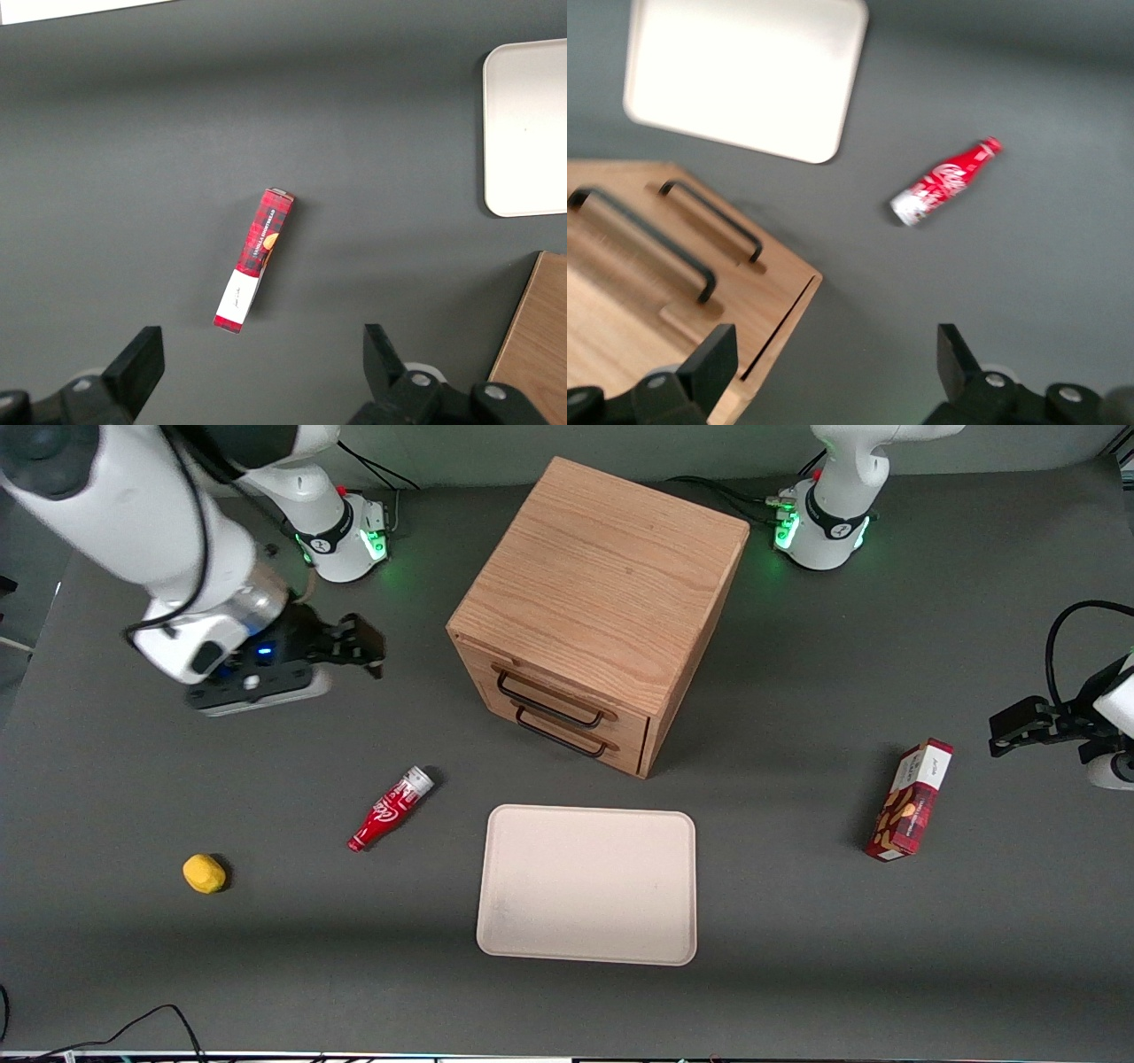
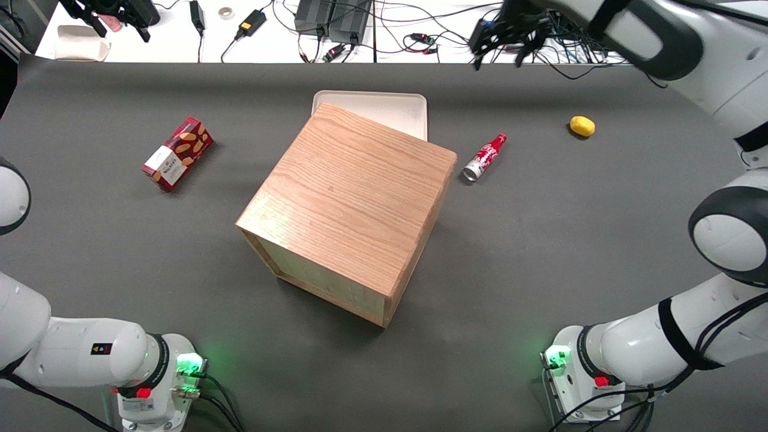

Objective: Open upper drawer
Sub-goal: 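Move the right gripper to the upper drawer's black handle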

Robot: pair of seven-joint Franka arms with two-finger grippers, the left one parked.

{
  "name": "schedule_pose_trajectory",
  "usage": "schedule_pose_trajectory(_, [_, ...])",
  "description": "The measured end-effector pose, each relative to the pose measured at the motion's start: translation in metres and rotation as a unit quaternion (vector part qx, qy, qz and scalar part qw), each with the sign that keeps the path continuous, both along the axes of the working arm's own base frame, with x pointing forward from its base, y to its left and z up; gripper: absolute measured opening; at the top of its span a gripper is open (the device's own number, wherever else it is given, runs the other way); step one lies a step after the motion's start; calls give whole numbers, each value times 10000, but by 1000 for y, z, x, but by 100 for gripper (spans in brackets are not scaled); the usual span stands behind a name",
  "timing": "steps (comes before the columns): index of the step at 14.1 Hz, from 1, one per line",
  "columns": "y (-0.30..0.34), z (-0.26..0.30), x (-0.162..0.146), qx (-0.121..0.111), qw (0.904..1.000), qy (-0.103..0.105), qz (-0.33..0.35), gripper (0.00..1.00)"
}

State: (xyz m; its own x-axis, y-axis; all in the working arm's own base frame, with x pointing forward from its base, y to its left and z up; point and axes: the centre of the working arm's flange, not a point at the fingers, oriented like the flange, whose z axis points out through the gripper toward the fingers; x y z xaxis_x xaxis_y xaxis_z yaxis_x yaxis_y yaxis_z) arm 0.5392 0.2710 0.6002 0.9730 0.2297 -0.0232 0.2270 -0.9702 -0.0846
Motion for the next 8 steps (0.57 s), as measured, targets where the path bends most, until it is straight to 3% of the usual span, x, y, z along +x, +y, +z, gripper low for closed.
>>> schedule_pose_trajectory(3, [45, -15, -7, 44, 9939, 36, 1102, 100])
schedule_pose_trajectory(6, [64, -40, 0, 153, 9758, 84, 2180, 100])
schedule_pose_trajectory(8, [75, -55, 6, 376, 9654, 80, 2581, 100])
